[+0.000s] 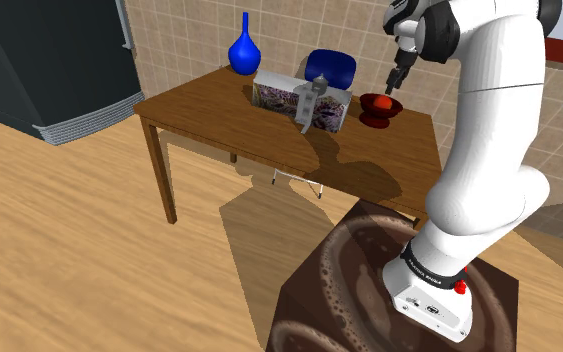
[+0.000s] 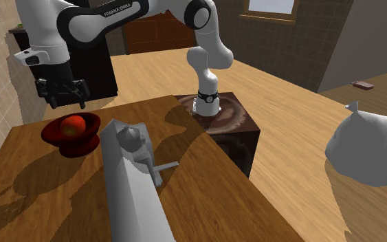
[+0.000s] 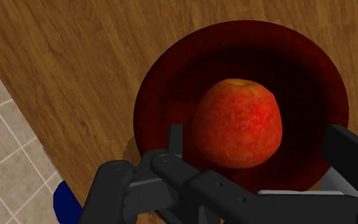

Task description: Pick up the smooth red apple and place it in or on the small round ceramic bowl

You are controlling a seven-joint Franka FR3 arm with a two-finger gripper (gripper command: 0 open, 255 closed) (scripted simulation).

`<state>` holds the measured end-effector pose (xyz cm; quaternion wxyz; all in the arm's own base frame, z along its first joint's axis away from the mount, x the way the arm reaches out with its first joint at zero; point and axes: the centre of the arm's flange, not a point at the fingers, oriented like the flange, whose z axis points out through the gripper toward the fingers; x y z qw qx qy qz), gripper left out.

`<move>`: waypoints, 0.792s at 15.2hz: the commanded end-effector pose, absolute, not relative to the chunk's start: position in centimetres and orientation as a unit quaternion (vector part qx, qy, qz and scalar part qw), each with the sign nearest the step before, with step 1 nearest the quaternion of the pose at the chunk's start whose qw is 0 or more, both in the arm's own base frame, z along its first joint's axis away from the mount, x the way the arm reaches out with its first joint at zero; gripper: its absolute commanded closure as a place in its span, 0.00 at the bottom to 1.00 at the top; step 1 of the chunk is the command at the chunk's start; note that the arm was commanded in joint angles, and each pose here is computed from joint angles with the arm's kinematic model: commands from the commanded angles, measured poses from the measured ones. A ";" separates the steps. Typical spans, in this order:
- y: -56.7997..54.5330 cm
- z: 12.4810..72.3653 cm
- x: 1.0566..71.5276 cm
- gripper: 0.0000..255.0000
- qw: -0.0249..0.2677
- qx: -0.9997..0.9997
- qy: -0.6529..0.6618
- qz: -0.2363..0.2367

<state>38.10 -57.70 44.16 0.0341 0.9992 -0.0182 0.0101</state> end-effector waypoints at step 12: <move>-57.4 49.2 38.0 0.00 0.034 0.999 -0.018 0.010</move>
